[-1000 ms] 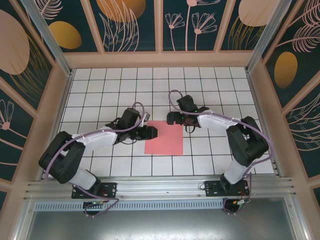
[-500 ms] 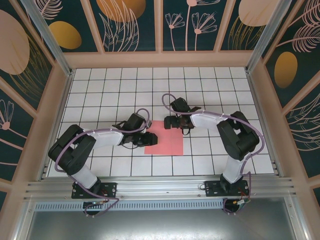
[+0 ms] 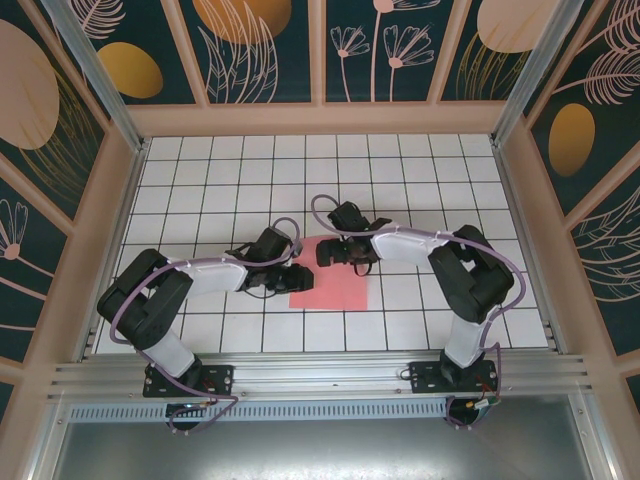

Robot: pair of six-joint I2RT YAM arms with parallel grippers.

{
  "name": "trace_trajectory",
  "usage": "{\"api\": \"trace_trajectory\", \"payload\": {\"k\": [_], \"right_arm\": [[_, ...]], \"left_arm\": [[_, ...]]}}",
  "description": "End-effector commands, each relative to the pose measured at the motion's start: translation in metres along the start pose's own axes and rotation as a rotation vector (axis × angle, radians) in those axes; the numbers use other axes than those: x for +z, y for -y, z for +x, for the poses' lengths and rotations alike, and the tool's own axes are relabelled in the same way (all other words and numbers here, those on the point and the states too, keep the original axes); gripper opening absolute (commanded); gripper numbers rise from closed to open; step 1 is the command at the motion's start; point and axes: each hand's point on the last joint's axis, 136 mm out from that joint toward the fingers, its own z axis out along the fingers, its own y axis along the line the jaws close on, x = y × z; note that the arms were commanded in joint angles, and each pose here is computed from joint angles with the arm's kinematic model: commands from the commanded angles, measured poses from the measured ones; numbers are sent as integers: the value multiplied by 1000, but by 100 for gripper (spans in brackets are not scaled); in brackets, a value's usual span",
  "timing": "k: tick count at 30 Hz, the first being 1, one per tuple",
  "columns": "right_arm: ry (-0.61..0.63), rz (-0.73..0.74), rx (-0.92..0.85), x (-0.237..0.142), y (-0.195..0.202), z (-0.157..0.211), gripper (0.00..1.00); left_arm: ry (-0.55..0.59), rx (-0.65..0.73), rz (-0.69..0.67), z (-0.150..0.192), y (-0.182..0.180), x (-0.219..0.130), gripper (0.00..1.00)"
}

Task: Fold a paper plane with a square sheet of paper (fold left side to right side)
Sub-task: Pick up the square sheet of paper from the center of the table.

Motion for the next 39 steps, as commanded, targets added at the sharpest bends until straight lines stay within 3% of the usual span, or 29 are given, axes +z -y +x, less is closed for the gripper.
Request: {"api": "trace_trajectory", "payload": {"k": [1, 11, 15, 20, 23, 29, 36, 39], "right_arm": [[-73, -40, 4, -6, -15, 15, 93], [-92, -128, -29, -12, -28, 16, 55], [-87, -226, -11, -17, -32, 12, 38], [-34, -396, -2, -38, -38, -2, 27], [40, -530, -20, -67, -43, -19, 25], [258, -783, -103, -156, -45, -63, 23], [499, -946, -347, -278, -70, -94, 22], [561, -997, -442, -317, -82, -95, 22]], "left_arm": [[-4, -28, -62, 9, -19, 6, 37], [129, -4, 6, -19, 8, -14, 43], [256, -12, 42, -46, 18, -44, 51], [413, -42, 153, -82, 17, -97, 62], [498, 22, 226, -100, 26, -133, 70], [622, 331, 382, -114, 88, -196, 84], [726, 606, 518, -118, 151, -252, 97], [740, 697, 567, -118, 171, -269, 99]]}}
